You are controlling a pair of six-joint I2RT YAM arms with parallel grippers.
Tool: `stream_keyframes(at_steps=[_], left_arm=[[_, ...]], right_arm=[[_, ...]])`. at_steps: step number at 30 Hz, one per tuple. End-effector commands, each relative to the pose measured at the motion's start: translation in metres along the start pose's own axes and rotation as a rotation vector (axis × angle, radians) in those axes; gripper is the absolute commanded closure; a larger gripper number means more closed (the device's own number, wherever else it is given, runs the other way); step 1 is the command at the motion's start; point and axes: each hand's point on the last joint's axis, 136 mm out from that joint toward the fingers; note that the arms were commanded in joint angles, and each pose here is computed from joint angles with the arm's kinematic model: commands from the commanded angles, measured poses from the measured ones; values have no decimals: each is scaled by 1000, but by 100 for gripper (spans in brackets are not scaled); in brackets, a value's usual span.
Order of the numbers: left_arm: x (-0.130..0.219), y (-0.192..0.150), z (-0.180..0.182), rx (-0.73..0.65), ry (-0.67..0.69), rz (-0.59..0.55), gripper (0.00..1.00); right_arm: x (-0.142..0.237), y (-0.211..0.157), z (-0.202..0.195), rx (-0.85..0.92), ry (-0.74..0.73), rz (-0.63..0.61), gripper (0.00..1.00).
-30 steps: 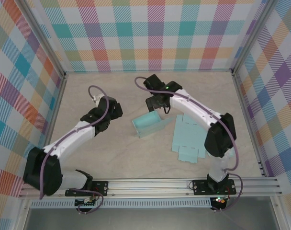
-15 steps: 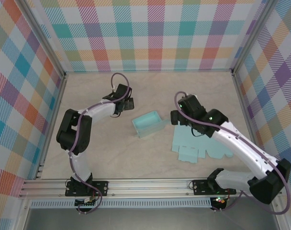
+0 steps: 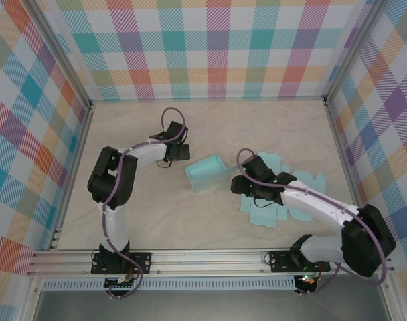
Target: Fold the paper box
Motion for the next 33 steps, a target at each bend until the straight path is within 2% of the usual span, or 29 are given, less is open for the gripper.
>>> stream_keyframes(at_steps=[1,4,7,15,26,33], left_arm=[[-5,-13,-8,-42,-2,42,8],[-6,-22,-7,-51,9,49,9],[-4,-32,-3,-20,1,49,10],[15,-65,7,77,-71,52,10],[64,-119,-1,196,-181,10,10],[101,-152,-38,207,-277,-91,9]], right_arm=[[-16,16,24,-71,111,-25,38],[-31,17,28,-94,128,-10,48],[-43,20,28,-112,139,0,52],[-66,44,29,-110,173,-4,53],[-100,103,41,-99,299,5,51],[-107,143,33,-52,301,5,52]])
Point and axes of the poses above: each hand's point on the last joint's axis, 136 mm out from that joint toward the fingers, its own x axis back along the fingers, its own z axis along the line the jaws close on, y = z × x, and after that the axes turned 10 degrees about x, right-handed
